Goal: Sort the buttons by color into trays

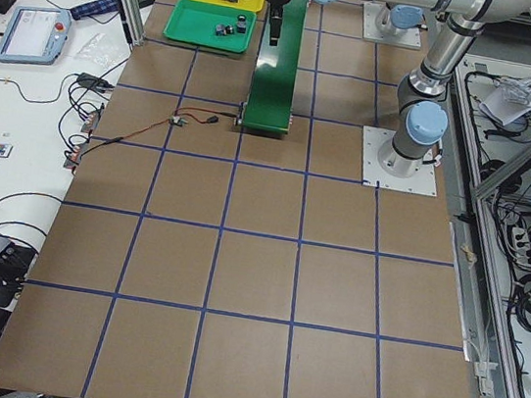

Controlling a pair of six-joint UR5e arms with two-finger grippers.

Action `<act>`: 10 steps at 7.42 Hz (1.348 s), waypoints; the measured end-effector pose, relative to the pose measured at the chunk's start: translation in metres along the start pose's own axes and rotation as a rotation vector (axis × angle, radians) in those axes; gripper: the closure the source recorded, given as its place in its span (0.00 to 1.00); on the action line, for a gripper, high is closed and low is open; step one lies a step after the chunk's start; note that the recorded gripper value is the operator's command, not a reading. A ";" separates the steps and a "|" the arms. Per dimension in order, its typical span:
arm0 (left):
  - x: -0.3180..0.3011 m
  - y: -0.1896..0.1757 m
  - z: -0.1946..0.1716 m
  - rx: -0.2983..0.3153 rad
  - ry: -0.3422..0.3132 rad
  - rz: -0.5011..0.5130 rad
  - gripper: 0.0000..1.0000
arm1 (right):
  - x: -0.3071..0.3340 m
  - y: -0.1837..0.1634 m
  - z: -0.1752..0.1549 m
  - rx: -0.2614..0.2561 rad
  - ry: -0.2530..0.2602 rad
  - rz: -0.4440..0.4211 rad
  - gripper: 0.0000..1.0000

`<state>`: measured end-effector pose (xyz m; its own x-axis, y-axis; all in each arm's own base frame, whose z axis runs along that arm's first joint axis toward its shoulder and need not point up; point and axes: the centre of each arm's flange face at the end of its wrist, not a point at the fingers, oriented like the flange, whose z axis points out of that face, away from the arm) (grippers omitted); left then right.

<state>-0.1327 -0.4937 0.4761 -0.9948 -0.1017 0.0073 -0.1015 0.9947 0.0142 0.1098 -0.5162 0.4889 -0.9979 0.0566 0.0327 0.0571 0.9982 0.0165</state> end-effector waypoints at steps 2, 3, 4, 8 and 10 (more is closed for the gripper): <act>0.000 0.000 0.000 0.001 0.001 0.004 0.00 | -0.050 0.048 -0.002 -0.037 0.014 0.001 0.00; 0.000 0.000 0.000 0.003 0.001 0.007 0.00 | -0.060 0.058 0.012 -0.064 0.022 -0.003 0.00; 0.000 0.000 -0.001 0.005 0.001 0.008 0.00 | -0.063 0.062 0.020 -0.079 0.021 -0.036 0.00; 0.001 0.000 -0.003 0.012 0.000 0.012 0.00 | -0.029 0.058 0.012 -0.054 0.005 0.002 0.00; 0.000 -0.001 -0.002 0.018 0.000 0.011 0.00 | -0.025 0.072 -0.004 -0.024 0.002 0.032 0.00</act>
<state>-0.1326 -0.4951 0.4784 -0.9958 -0.0910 0.0075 -0.0910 0.9958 -0.0038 0.1388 -0.4458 0.4932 -0.9954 0.0885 0.0357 0.0899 0.9952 0.0393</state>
